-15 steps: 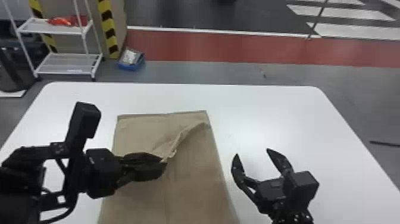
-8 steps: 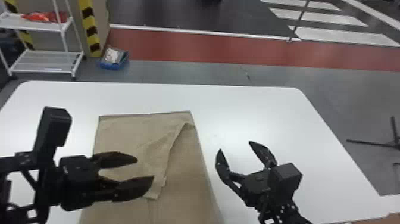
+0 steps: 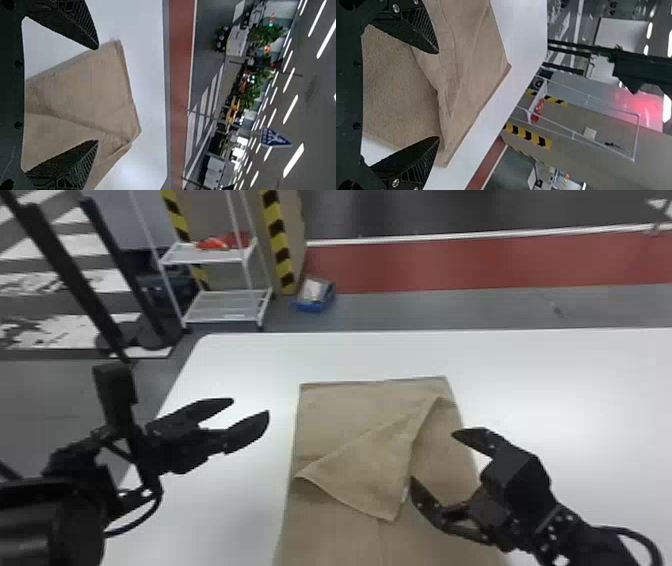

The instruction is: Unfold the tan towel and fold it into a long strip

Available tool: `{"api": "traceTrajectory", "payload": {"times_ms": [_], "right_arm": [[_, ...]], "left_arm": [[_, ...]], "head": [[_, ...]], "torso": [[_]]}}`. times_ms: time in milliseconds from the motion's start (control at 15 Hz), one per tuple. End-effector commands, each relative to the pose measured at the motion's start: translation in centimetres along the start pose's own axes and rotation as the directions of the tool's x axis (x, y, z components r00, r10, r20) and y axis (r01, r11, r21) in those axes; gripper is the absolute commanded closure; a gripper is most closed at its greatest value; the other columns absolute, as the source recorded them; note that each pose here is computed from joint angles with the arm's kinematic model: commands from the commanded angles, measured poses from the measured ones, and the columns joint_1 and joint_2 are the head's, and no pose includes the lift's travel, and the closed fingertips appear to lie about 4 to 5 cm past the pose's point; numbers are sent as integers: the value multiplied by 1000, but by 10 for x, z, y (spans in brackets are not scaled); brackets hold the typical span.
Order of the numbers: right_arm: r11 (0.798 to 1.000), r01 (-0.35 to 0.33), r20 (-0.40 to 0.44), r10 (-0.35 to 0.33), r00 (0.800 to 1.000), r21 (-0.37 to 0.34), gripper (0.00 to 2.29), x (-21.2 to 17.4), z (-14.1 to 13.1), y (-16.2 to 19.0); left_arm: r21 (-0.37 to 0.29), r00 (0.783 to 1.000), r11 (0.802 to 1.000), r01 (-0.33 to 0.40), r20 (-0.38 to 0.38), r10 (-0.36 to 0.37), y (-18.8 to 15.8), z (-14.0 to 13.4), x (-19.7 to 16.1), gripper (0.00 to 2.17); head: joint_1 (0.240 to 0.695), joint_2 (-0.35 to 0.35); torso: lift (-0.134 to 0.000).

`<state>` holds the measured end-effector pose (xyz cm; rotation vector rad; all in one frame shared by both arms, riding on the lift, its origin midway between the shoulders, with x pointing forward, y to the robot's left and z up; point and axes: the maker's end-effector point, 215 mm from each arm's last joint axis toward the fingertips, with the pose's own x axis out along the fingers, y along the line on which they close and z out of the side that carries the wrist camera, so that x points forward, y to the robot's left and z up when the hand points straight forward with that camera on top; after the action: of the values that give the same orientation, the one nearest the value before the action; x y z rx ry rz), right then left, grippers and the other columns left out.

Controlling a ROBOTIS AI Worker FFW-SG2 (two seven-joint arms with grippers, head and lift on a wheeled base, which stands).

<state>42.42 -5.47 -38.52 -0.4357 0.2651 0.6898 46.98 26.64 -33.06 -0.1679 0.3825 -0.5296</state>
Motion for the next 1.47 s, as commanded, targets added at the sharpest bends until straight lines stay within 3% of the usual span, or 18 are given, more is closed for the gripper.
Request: {"api": "traceTrajectory", "payload": {"times_ms": [0, 200, 533, 733, 1400], "right_arm": [[995, -80, -111, 73, 991, -62, 110, 10, -8, 29], [985, -140, -207, 118, 971, -97, 120, 18, -15, 50], [961, -239, -306, 188, 933, -138, 134, 34, -18, 89], [955, -257, -351, 193, 916, -146, 147, 46, -32, 100], [970, -202, -336, 148, 930, -132, 181, 68, -17, 89]], "left_arm": [[-72, 993, 993, -94, 57, 99, 50, 9, -29, 22], [-150, 986, 980, -127, 88, 141, 75, 3, -51, 29], [-187, 986, 973, -132, 77, 149, 77, -12, -56, 33], [-189, 985, 973, -129, 85, 147, 78, -10, -59, 33], [-188, 986, 974, -125, 90, 143, 78, -13, -58, 39]], "head": [[695, 238], [695, 345], [695, 350], [695, 350], [695, 350]], "torso": [[-123], [-123], [-123], [-123], [-123]]}}
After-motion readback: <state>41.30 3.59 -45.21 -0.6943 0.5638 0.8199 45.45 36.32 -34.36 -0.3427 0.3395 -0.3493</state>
